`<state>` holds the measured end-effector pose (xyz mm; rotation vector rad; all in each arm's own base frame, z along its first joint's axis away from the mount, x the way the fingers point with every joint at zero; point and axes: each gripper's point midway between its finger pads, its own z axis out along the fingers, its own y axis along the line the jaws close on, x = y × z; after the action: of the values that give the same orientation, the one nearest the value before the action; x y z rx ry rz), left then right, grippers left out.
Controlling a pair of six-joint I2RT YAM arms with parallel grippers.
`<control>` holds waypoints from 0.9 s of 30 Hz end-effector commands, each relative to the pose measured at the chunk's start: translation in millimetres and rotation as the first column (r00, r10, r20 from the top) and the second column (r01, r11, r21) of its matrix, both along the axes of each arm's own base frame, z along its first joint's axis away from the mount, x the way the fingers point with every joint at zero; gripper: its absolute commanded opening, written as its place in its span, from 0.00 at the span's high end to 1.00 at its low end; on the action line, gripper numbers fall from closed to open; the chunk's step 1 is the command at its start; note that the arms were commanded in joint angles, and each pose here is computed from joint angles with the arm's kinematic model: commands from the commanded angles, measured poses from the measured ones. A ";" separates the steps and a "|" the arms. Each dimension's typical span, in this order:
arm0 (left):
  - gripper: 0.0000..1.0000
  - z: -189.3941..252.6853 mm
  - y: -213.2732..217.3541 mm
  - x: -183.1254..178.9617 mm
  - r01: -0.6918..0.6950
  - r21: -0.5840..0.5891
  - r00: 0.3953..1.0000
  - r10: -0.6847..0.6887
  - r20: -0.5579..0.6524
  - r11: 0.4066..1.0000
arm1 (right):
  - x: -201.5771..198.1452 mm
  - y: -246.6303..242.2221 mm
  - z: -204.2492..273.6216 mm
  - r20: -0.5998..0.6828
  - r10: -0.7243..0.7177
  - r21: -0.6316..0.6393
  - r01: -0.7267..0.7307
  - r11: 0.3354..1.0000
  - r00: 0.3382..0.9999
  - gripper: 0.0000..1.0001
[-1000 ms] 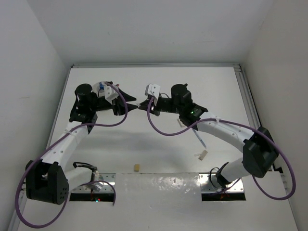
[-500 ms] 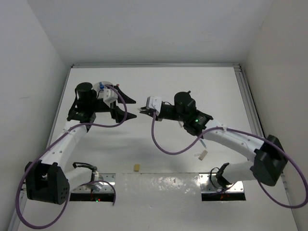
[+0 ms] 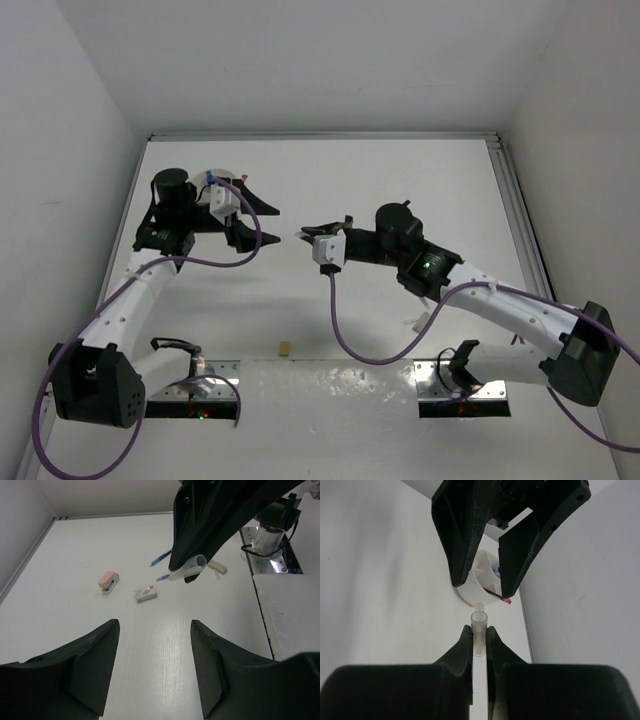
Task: Sort the stationery into containers
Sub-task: Pick up the pen cap from the center of the board.
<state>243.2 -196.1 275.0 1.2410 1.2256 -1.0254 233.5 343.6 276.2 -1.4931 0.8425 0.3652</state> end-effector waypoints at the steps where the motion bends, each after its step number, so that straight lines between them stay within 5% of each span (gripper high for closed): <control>1: 0.44 12.3 -6.0 -6.6 0.042 -0.016 0.997 -0.041 0.068 0.999 | 7.9 10.1 17.3 -0.009 -0.015 0.079 0.015 0.997 1.000 1.00; 5: 0.36 2.9 -5.1 0.0 -0.014 0.000 0.999 0.014 0.038 1.000 | 46.4 -0.2 54.3 -0.317 -0.078 0.397 0.207 0.894 0.945 1.00; 9: 0.32 5.8 1.5 21.0 -0.168 -0.004 0.985 0.168 0.040 0.986 | 88.9 -37.2 96.8 -0.638 0.055 0.645 0.493 0.584 0.768 1.00; 12: 0.32 10.9 13.4 48.8 -0.379 -0.058 0.925 0.379 -0.007 0.924 | 110.2 -61.8 97.1 -0.747 0.230 0.662 0.664 0.347 0.624 1.00; 15: 0.33 20.0 23.3 75.1 -0.524 -0.123 0.852 0.521 -0.056 0.843 | 121.7 -62.3 94.0 -0.757 0.424 0.624 0.743 0.243 0.497 1.00; 16: 0.34 30.3 19.3 77.0 -0.526 -0.158 0.850 0.521 -0.074 0.836 | 124.2 -60.5 92.7 -0.761 0.422 0.619 0.746 0.245 0.493 1.00; 20: 0.47 45.7 7.3 82.7 -0.533 -0.246 0.845 0.521 -0.119 0.809 | 128.6 -51.2 77.0 -0.760 0.576 0.506 0.829 0.235 0.301 1.00; 22: 0.56 50.7 -0.1 80.5 -0.512 -0.272 0.857 0.506 -0.099 0.815 | 128.1 -51.6 71.7 -0.759 0.589 0.493 0.836 0.240 0.278 1.00; 27: 0.50 56.4 -25.6 73.6 -0.436 -0.299 0.889 0.458 0.006 0.849 | 124.0 -50.4 61.9 -0.753 0.620 0.459 0.851 0.257 0.218 1.00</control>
<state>319.7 -212.1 307.8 0.6958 1.3083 -0.7918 362.2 298.6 320.0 0.3931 1.4118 1.4072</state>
